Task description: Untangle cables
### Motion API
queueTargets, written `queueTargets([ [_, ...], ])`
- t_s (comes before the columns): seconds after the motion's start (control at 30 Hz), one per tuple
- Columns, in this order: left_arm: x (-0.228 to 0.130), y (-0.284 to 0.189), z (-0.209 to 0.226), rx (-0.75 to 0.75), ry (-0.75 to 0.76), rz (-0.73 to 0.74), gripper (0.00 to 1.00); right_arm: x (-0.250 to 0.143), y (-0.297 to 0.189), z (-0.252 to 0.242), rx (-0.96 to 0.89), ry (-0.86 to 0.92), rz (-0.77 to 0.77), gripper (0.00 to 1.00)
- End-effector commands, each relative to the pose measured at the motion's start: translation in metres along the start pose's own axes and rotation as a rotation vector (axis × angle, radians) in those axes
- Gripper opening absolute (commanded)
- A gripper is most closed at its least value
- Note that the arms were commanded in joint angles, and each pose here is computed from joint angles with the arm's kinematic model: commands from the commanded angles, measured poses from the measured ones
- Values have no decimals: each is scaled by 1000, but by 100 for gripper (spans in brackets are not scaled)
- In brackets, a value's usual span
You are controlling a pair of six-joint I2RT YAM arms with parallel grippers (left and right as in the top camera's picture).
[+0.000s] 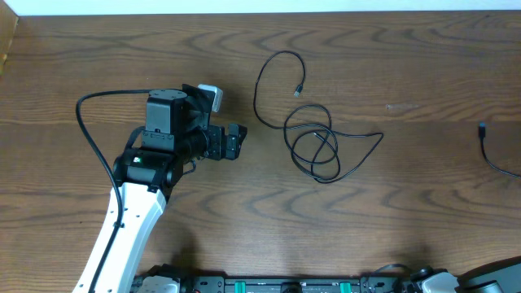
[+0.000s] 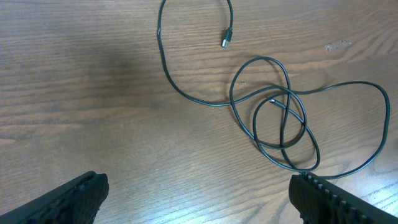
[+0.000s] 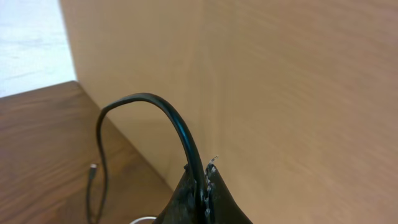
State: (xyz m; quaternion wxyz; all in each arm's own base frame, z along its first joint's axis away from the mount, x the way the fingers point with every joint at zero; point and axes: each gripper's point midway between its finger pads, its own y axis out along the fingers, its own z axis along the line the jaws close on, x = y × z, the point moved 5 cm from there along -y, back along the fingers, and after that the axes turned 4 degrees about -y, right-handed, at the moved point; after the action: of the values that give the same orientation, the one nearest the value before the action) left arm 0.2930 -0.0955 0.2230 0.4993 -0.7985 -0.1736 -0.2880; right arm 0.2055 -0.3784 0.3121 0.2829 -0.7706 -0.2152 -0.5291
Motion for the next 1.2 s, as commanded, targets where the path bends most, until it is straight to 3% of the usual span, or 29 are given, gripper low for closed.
queueTargets([
  [0.0, -2, 1, 0, -9, 1, 7, 97, 11, 3, 21, 95, -15, -44, 1],
  [0.23, -2, 1, 0, -9, 1, 7, 97, -10, 26, 54, 187, -5, 20, 1],
  [0.7, -2, 1, 0, -9, 1, 7, 98, -102, 78, 140, 393, 21, 266, 1],
  [1.0, -2, 1, 0, -9, 1, 7, 97, -150, 93, 132, 272, 4, 411, 2],
  [1.17, -2, 1, 0, -9, 1, 7, 97, -151, 95, 123, 206, -13, 418, 20],
])
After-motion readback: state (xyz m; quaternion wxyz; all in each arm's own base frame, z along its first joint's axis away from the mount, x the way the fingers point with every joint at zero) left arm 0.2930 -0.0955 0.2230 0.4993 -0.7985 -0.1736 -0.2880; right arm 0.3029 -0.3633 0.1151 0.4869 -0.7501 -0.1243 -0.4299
